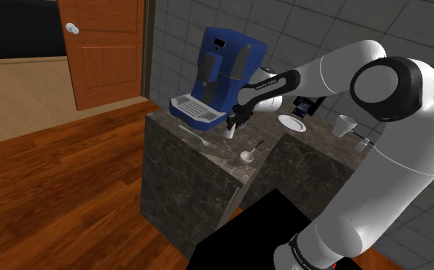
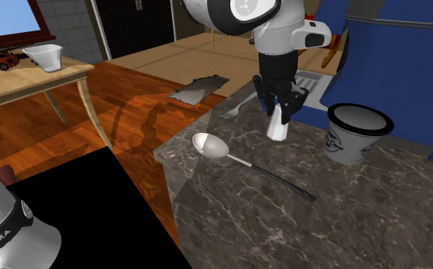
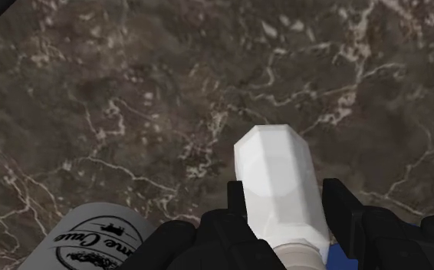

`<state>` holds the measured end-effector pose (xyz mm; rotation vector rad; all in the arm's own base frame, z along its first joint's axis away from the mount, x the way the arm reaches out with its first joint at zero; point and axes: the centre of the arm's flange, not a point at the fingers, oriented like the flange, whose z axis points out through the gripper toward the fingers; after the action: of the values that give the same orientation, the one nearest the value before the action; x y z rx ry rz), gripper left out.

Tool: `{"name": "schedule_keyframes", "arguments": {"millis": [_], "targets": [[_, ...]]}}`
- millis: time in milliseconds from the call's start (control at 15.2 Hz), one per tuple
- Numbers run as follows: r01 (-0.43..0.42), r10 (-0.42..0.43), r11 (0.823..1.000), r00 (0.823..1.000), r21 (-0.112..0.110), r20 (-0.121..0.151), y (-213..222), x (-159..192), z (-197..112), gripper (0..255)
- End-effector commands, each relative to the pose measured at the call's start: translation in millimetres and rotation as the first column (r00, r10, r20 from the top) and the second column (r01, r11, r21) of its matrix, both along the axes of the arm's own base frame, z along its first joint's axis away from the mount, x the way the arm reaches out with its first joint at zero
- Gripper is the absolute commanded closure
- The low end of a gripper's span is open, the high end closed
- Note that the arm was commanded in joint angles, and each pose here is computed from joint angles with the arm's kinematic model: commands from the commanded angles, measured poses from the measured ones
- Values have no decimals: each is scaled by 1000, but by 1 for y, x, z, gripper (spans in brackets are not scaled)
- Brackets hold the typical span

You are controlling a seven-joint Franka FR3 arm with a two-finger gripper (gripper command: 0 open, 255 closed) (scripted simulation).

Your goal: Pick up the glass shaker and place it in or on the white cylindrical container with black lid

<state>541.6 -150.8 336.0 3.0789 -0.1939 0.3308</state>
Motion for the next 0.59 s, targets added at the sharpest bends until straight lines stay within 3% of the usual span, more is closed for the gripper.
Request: {"name": "schedule_keyframes", "arguments": {"millis": [0, 528], "targets": [[1, -1, 1000, 1000, 0, -1, 0, 0, 0, 255], [1, -1, 1000, 1000, 0, -1, 0, 0, 10, 255]]}}
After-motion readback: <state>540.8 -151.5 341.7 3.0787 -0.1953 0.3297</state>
